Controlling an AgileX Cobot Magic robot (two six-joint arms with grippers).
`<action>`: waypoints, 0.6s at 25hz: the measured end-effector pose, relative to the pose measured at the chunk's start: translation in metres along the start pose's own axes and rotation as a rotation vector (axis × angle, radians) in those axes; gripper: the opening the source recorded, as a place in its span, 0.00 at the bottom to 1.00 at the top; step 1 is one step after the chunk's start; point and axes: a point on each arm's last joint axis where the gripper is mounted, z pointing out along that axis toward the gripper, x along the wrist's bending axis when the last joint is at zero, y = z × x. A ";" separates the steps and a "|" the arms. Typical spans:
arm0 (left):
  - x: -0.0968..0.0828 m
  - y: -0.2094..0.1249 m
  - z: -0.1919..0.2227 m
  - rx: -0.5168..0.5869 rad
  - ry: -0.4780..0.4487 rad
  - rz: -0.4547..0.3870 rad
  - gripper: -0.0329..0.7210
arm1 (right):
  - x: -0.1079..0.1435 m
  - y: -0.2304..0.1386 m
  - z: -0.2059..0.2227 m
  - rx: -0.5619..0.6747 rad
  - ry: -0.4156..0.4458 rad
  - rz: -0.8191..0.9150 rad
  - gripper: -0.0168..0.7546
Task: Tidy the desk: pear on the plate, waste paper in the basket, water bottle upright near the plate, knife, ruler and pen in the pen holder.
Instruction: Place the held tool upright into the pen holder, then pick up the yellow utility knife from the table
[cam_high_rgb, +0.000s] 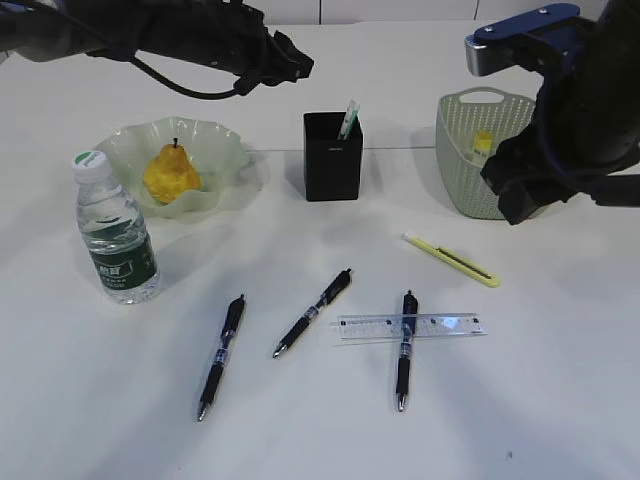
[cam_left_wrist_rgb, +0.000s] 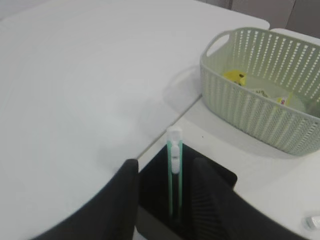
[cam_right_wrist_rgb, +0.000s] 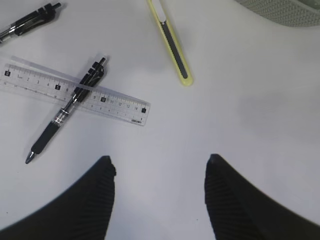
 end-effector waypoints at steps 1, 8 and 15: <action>-0.001 0.001 -0.003 0.017 -0.001 -0.020 0.37 | 0.000 0.000 0.000 0.000 0.000 0.000 0.58; -0.002 0.009 -0.024 0.170 0.027 -0.072 0.37 | 0.000 0.000 0.000 0.000 0.000 0.000 0.58; -0.006 0.027 -0.060 0.306 0.086 -0.154 0.37 | 0.000 -0.001 0.000 0.007 0.000 0.000 0.58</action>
